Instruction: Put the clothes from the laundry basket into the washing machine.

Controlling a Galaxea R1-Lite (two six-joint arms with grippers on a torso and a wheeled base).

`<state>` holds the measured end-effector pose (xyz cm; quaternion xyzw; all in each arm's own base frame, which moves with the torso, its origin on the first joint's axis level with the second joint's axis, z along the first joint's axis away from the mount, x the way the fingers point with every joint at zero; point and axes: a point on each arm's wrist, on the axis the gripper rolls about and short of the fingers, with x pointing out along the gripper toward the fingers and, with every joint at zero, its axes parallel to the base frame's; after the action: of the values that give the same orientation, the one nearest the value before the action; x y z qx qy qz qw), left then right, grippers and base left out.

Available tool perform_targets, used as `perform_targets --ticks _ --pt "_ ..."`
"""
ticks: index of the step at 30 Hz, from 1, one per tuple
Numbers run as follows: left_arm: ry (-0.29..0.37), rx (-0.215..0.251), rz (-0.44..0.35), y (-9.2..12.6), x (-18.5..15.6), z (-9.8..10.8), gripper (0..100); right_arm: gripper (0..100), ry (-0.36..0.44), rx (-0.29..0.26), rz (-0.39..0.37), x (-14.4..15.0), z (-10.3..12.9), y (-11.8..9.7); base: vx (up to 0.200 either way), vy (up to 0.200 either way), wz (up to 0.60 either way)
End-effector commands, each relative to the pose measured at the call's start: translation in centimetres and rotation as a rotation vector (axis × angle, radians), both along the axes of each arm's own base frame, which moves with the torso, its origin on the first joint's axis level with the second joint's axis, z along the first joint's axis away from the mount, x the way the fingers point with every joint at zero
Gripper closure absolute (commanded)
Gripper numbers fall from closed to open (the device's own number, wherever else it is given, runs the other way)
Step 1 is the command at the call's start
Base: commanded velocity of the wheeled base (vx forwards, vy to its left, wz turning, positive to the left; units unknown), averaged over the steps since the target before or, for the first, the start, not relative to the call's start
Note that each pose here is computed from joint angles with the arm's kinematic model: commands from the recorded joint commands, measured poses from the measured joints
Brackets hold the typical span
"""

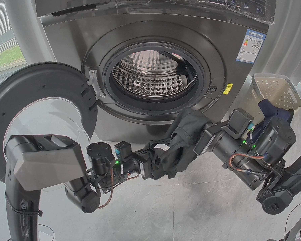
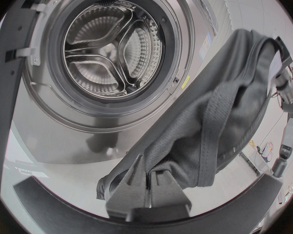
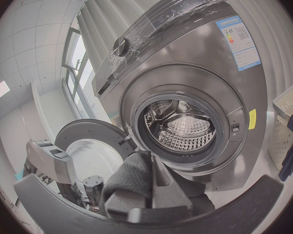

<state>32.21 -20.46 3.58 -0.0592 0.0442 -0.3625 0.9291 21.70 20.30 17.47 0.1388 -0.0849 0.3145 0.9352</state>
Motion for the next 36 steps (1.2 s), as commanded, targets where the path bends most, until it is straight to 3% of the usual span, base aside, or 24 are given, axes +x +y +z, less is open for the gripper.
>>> perform_targets --ticks 1,2,4,10,21,24,31,36 --pt "-0.027 -0.021 0.038 3.4 -2.6 4.2 100 100 0.003 -0.003 -0.062 1.1 -0.1 -1.5 0.0 0.0 0.0" --pt "-0.027 -0.021 0.038 3.4 -2.6 4.2 100 100 0.003 -0.003 -0.062 1.1 -0.1 -1.5 0.0 0.0 0.0" --pt "-0.017 -0.015 0.063 5.5 -4.8 5.6 100 100 0.007 -0.002 -0.096 1.7 -0.2 -2.6 0.0 0.0 0.0" --pt "-0.043 -0.031 0.087 7.3 -6.8 7.5 100 100 0.029 0.019 -0.111 1.8 -0.8 -3.5 0.0 0.0 0.0" --pt "-0.124 -0.093 0.104 8.4 -7.8 10.4 100 100 0.033 0.018 -0.218 3.6 -1.0 -6.3 0.0 0.0 0.0" --pt "-0.152 -0.106 0.107 8.7 -7.9 11.2 100 100 0.032 0.018 -0.215 3.6 -1.0 -6.2 0.0 0.0 0.0" --pt "-0.235 -0.198 0.101 9.1 -8.5 14.3 100 100 0.014 0.028 -0.17 2.8 -0.5 -5.0 0.0 0.0 0.0" --pt "-0.273 -0.227 0.115 9.3 -8.2 15.5 100 100 -0.022 0.046 -0.165 2.5 0.6 -5.1 0.0 0.0 0.0"
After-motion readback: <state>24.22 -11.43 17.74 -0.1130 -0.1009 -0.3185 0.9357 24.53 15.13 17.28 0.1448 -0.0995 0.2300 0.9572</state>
